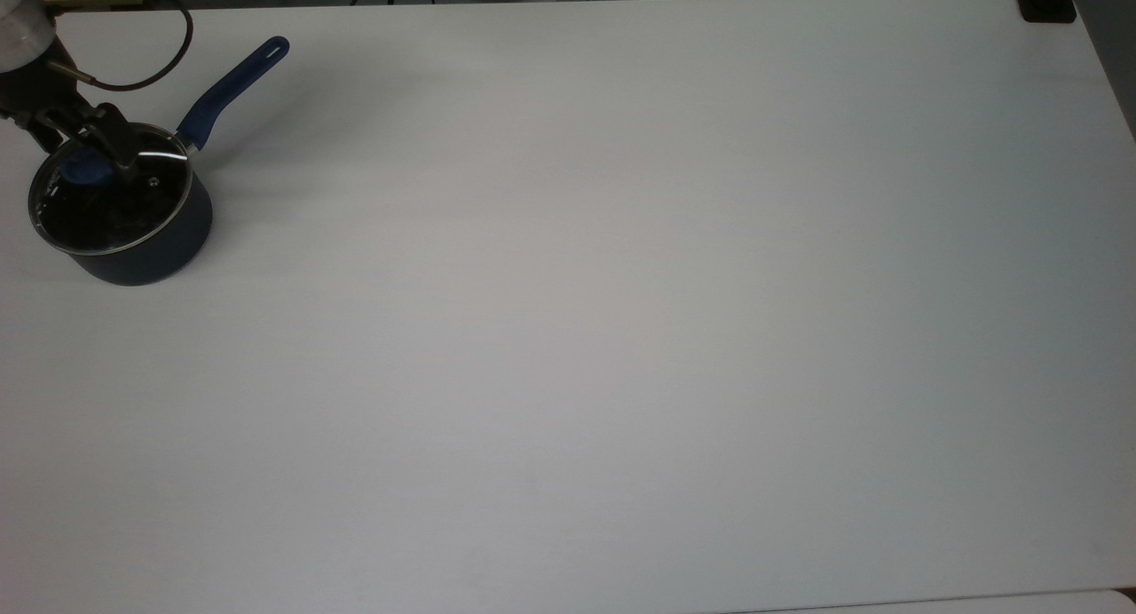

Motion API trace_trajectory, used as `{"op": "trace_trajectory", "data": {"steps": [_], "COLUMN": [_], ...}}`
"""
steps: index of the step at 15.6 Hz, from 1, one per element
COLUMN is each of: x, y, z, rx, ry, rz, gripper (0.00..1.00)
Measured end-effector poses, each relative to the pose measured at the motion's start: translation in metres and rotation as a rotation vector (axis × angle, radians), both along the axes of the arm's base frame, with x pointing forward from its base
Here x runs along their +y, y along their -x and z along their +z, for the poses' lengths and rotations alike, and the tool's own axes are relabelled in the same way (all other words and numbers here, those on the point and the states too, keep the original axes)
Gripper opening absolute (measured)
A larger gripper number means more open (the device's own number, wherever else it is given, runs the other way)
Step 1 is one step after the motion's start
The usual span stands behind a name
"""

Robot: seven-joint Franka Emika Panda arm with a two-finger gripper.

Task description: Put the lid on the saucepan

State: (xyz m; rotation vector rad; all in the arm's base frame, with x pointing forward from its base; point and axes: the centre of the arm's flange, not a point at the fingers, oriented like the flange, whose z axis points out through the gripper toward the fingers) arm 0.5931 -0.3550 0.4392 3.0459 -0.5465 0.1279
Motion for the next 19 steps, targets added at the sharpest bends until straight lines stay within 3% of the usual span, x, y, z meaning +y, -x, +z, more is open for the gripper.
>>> {"op": "trace_trajectory", "data": {"steps": [3, 6, 11, 14, 19], "x": [0.056, 0.170, 0.323, 0.364, 0.373], "y": [-0.024, -0.042, -0.012, 0.013, 0.026], "z": [0.030, 0.076, 0.144, 0.171, 0.160], "rx": [-0.026, 0.013, 0.103, 0.115, 0.131], "ry": [0.002, 0.024, 0.023, 0.012, 0.004], "rz": [0.023, 0.102, 0.248, 0.288, 0.286], "gripper": [1.00, 1.00, 1.00, 1.00, 1.00]}}
